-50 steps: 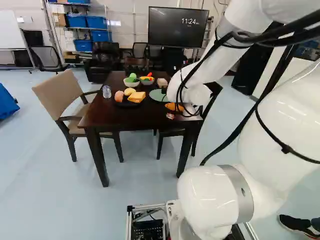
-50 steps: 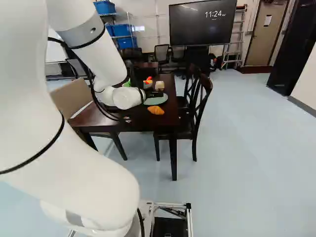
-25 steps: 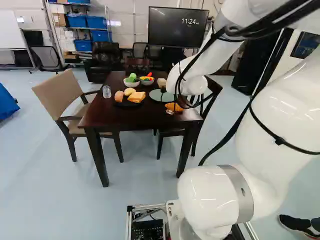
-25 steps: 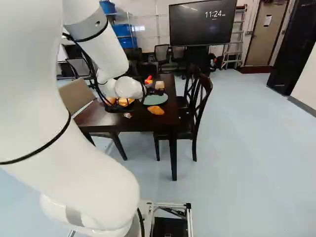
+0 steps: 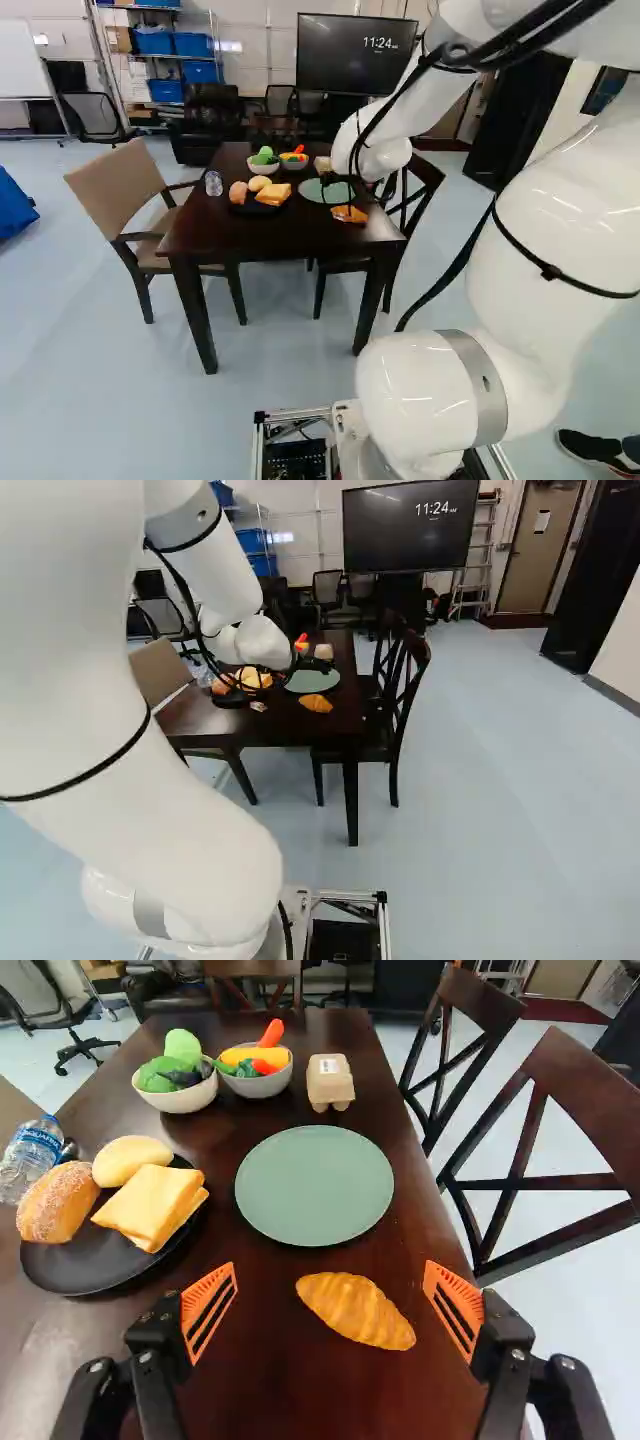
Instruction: Move the croissant to the empty plate
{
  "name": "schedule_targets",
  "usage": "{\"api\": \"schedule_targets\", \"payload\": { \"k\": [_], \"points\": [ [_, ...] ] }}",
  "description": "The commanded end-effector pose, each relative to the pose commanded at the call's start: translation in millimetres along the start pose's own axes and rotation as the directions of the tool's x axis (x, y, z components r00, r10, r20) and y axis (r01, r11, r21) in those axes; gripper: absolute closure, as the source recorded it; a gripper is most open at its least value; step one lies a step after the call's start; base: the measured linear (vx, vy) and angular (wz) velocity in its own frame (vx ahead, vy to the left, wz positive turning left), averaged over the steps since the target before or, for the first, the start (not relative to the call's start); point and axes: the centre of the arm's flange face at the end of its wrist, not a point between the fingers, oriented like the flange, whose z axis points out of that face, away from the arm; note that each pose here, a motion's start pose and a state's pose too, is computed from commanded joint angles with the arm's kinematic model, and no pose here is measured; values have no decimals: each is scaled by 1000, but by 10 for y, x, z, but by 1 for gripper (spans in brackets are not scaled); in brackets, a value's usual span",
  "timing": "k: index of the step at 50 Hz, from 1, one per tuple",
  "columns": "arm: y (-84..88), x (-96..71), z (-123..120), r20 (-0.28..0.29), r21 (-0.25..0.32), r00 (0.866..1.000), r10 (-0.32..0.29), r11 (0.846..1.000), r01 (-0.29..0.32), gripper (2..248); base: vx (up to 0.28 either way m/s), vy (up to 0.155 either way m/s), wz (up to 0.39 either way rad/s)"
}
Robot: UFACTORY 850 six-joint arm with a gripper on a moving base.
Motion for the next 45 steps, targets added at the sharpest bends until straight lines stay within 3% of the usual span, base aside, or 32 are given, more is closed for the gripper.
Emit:
{"api": "schedule_targets", "payload": {
  "k": [23, 45],
  "points": [
    [111, 105, -96, 117, -17, 993, 0, 1000, 2, 3, 0, 0, 0],
    [313, 305, -91, 226, -50, 974, 17, 999, -6, 3, 0, 0, 0]
  ]
}}
